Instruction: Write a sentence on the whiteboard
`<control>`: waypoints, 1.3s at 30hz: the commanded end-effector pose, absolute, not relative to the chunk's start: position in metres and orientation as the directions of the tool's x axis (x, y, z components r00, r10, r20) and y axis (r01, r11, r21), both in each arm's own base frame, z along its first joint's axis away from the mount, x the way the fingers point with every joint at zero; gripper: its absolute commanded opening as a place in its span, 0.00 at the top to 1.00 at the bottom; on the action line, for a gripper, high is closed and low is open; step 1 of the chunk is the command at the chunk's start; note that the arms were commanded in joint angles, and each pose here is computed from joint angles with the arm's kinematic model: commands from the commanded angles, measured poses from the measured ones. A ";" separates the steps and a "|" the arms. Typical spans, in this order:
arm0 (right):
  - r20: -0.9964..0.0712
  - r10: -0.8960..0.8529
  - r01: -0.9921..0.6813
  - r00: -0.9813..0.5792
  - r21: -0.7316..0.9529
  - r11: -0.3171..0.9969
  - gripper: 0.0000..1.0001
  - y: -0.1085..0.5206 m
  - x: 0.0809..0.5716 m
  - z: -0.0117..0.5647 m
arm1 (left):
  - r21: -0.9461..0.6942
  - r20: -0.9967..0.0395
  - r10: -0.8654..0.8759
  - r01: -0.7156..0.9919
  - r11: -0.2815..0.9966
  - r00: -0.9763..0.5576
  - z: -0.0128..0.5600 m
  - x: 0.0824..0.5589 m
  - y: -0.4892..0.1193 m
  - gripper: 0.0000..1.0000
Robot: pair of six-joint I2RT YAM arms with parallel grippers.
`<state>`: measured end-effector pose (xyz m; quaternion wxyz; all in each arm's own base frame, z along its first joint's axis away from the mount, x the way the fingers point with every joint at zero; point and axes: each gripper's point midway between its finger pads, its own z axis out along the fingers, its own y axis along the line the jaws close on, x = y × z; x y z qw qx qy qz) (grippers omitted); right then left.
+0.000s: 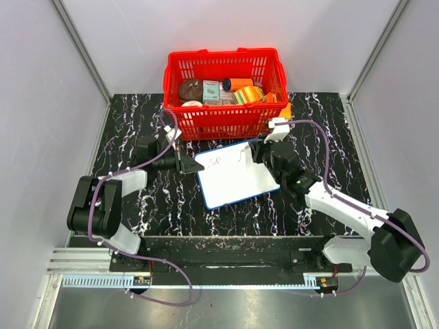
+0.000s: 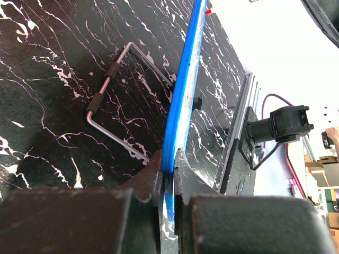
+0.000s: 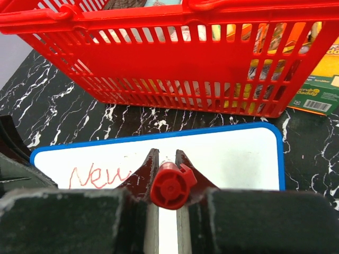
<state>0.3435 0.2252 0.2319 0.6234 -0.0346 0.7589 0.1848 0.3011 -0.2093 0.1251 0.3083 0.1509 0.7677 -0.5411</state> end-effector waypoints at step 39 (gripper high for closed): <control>-0.956 0.242 -0.244 -0.167 0.278 0.929 1.00 0.211 0.344 0.256 | -0.644 -0.717 -0.091 0.606 0.467 -0.691 0.111 0.316 -0.203 1.00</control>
